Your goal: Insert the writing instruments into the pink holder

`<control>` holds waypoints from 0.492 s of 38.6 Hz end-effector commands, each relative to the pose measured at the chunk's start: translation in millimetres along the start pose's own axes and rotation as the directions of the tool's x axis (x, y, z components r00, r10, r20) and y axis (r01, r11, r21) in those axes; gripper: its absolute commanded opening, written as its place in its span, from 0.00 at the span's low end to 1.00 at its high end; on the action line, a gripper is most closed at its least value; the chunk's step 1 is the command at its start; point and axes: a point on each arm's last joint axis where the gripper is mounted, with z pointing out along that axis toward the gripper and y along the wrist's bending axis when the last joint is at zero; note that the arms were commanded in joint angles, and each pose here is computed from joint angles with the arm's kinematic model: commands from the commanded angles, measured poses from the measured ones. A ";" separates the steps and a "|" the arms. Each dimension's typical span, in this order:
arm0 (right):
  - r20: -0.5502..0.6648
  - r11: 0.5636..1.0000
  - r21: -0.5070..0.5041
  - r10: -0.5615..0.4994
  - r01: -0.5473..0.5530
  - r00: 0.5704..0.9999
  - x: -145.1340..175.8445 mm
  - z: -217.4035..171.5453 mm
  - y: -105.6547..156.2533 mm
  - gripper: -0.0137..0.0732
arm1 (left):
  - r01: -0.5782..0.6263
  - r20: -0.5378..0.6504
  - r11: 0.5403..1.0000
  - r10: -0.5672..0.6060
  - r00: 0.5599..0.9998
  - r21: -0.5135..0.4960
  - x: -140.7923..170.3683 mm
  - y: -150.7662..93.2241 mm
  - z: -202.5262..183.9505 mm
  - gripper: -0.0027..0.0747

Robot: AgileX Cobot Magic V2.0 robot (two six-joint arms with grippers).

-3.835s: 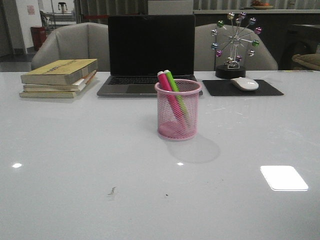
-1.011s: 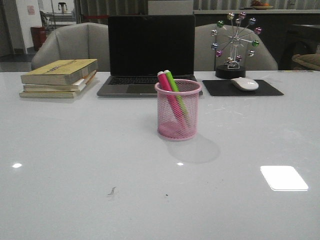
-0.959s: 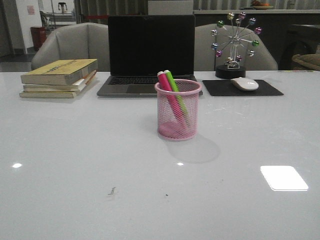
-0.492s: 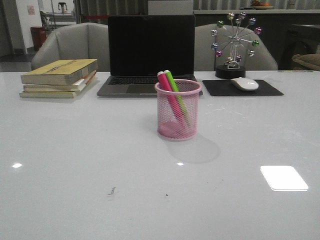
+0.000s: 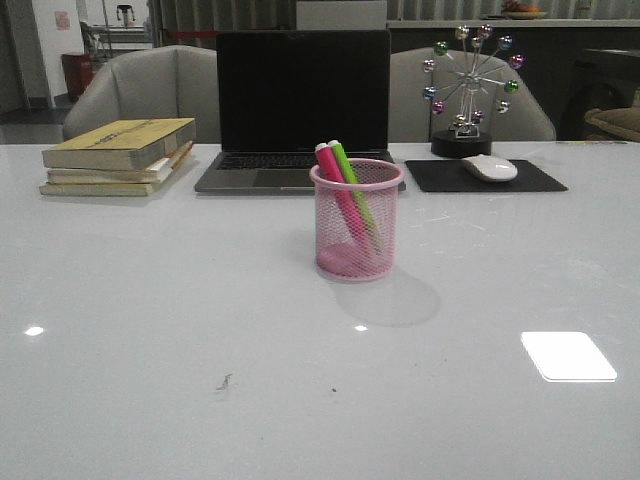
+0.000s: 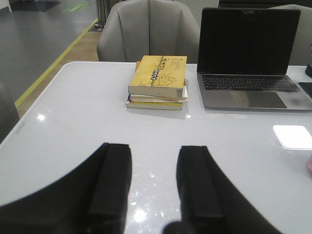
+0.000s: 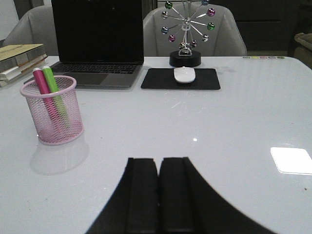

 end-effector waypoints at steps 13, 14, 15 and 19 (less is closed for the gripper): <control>0.091 1.000 -0.001 -0.019 0.019 0.996 -7.4 -1.1 0.4 0.21 | 0.024 0.339 0.998 -0.042 0.940 0.056 19.3 -1.9 -6.1 0.16; 0.091 1.000 -0.001 -0.019 0.019 0.996 -7.4 -1.1 0.4 0.21 | 0.023 0.364 0.998 -0.043 0.930 0.059 23.5 -1.8 -7.9 0.16; 0.091 1.000 -0.001 -0.019 0.019 0.996 -7.4 -1.1 0.4 0.21 | 0.015 0.393 0.998 -0.037 0.919 0.060 29.1 -1.7 -10.2 0.16; 0.091 1.000 -0.001 -0.019 0.019 0.996 -7.4 -1.1 0.4 0.21 | -0.048 0.455 0.998 0.027 0.890 0.034 48.2 -0.8 -19.3 0.16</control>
